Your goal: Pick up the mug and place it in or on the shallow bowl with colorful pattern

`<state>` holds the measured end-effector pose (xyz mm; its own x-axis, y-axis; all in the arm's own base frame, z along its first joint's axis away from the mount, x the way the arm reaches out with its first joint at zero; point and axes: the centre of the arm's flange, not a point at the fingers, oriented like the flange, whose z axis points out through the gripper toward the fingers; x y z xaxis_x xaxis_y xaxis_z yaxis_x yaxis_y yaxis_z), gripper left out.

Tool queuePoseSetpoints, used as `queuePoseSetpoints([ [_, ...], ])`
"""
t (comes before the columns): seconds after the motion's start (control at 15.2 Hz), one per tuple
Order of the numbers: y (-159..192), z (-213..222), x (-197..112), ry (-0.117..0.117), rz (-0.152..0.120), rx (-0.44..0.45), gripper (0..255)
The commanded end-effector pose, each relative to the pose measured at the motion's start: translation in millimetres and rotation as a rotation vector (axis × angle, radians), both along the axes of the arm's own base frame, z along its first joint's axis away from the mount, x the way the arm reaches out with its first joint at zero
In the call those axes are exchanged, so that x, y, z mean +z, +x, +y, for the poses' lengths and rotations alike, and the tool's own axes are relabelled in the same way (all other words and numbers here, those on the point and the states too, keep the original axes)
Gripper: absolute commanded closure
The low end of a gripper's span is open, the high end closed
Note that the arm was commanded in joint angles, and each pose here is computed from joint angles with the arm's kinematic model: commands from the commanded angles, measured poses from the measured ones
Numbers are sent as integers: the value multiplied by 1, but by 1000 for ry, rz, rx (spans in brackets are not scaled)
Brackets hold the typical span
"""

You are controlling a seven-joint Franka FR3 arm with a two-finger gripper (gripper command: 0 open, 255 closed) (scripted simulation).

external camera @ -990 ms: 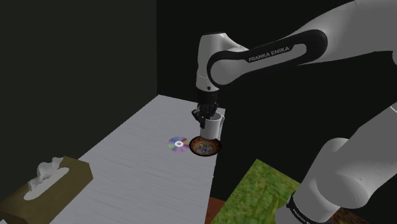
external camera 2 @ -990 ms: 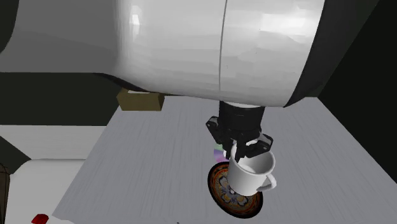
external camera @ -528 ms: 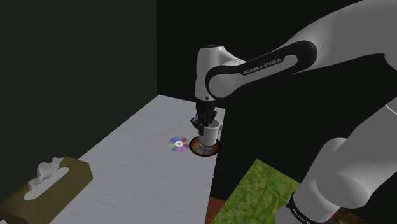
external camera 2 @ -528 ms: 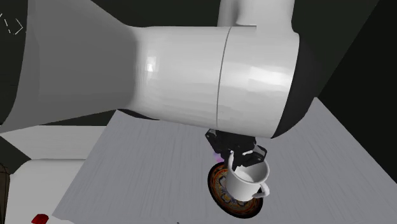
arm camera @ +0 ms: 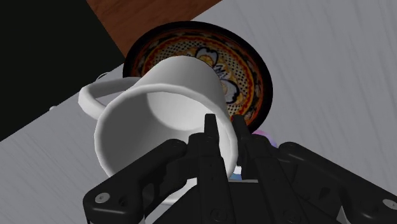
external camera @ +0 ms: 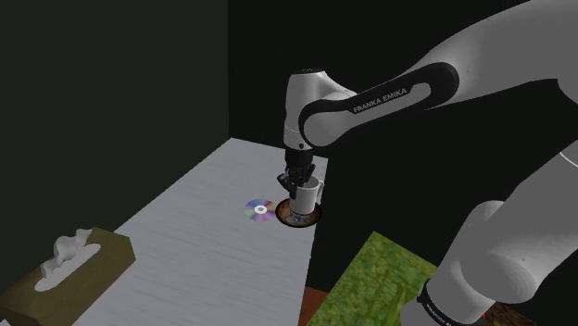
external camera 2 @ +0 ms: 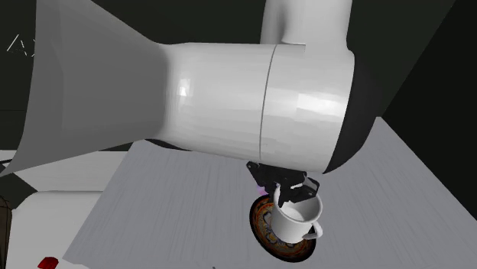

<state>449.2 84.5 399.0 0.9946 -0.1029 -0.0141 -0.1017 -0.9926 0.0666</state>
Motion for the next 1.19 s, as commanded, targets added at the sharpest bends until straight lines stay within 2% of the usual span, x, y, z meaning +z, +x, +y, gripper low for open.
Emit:
queuePoseSetpoints([
  [0.0, 0, 0, 0, 0, 0, 0, 0],
  [0.33, 0, 0, 0, 0, 0, 0, 0],
  [0.59, 1, 3, 50, 0, 0, 0, 0],
  [1.12, 1, 3, 50, 0, 0, 0, 0],
])
